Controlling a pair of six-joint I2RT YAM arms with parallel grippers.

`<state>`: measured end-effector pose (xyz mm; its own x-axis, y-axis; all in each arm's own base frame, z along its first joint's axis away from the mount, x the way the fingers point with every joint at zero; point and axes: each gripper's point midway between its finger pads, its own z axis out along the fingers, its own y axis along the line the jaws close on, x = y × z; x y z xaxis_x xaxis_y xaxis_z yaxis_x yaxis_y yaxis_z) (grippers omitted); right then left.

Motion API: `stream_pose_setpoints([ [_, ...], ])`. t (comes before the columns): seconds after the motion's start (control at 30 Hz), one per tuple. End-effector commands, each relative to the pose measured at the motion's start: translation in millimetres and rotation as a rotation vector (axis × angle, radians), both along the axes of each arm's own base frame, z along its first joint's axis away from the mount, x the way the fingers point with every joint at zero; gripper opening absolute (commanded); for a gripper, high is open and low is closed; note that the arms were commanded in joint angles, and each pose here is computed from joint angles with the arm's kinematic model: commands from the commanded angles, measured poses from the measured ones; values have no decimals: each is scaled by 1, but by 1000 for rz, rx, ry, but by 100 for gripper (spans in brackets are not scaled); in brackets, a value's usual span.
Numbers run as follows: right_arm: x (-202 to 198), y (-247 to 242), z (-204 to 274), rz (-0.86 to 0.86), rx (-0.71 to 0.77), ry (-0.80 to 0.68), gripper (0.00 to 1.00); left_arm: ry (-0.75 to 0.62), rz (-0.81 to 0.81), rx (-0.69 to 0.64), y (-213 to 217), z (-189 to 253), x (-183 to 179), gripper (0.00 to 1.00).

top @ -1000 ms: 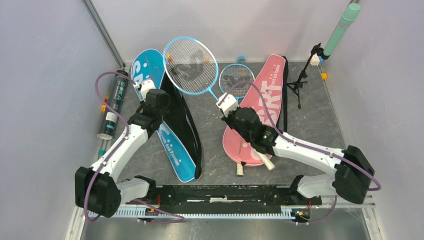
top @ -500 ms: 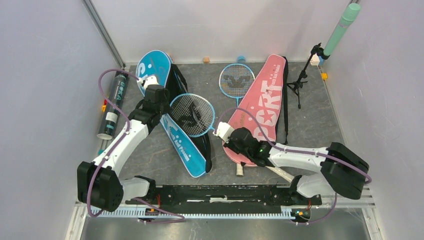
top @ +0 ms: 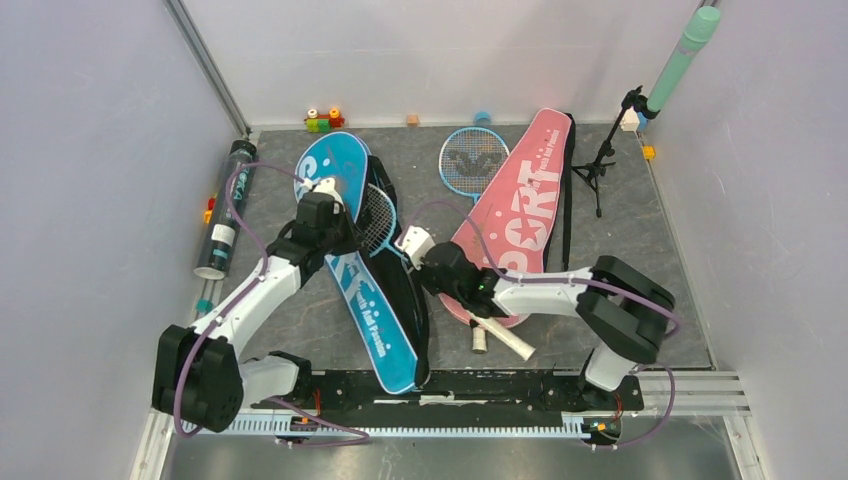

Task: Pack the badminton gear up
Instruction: Place the racket in the racket bag.

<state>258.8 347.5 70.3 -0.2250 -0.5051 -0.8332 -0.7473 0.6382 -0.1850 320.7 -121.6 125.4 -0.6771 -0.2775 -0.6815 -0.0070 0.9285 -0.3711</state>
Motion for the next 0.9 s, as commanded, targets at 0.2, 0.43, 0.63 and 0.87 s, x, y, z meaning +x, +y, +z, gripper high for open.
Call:
stream_pose_setpoints([
  [0.2,58,95,64,-123,400,52,0,-116,-215,-213,-74,28,-31,2],
  [0.43,20,104,45,122,422,185,39,-110,-97,-109,-50,-3,-22,2],
  [0.63,-26,43,48,250,459,200,77,-184,-104,-63,-44,-6,-16,2],
  [0.87,-84,-15,30,306,345,299,82,-218,-167,-67,-51,-7,-14,2],
])
